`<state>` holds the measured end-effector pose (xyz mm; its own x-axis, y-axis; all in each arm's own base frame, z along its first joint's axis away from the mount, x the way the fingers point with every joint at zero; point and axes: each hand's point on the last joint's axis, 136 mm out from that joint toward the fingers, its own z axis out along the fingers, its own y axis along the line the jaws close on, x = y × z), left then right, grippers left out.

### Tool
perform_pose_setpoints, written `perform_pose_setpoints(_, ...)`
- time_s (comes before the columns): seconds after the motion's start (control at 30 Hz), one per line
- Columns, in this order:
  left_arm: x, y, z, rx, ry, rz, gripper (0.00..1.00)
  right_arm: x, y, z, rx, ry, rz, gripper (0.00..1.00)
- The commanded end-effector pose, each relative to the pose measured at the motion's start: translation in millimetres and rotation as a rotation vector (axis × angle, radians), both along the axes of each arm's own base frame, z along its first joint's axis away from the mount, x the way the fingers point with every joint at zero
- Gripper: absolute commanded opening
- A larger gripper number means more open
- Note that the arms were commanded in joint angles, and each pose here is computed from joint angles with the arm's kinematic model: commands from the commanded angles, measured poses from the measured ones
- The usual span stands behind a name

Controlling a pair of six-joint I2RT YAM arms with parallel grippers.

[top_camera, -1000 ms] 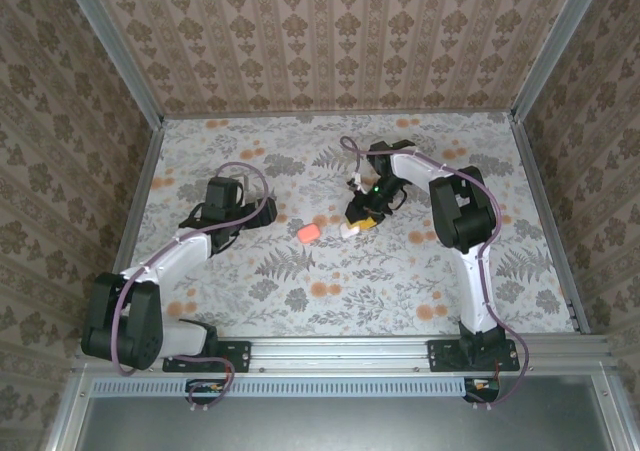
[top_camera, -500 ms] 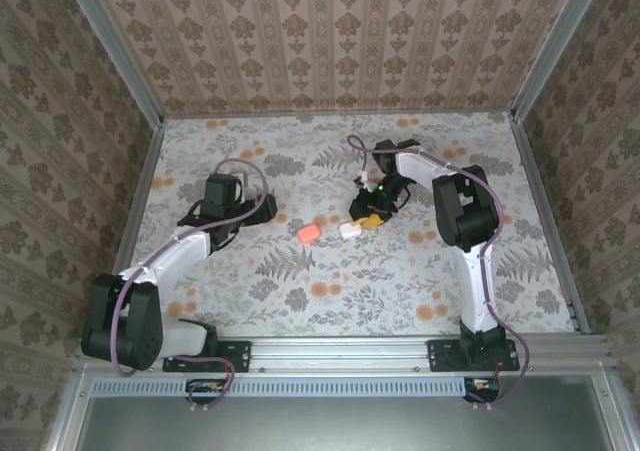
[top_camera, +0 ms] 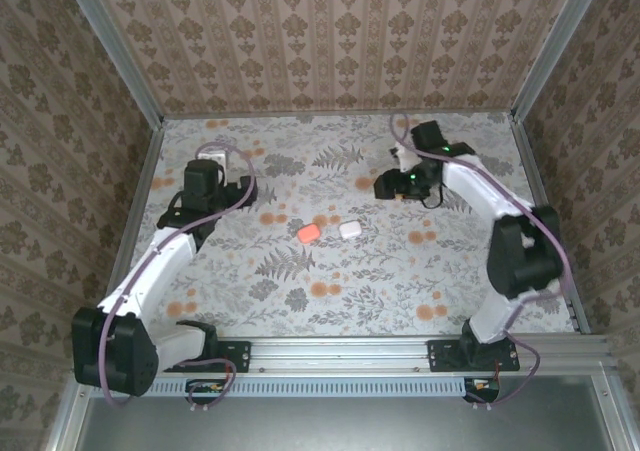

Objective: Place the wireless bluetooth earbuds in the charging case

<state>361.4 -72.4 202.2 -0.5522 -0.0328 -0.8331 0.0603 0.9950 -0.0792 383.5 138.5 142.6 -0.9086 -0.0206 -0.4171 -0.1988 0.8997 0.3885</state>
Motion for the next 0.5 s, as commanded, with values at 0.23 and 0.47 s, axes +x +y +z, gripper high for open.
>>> perform_pose_setpoints(0.23, 2, 80, 4, 0.245, -0.196, 0.269, 1.00, 9, -107, 28, -0.312, -0.613, -0.376, 1.00)
perform_pose_setpoints(0.47, 1, 92, -60, 0.245, -0.184, 0.308, 1.00, -11, -139, 14, -0.390, -0.727, -0.448, 1.00)
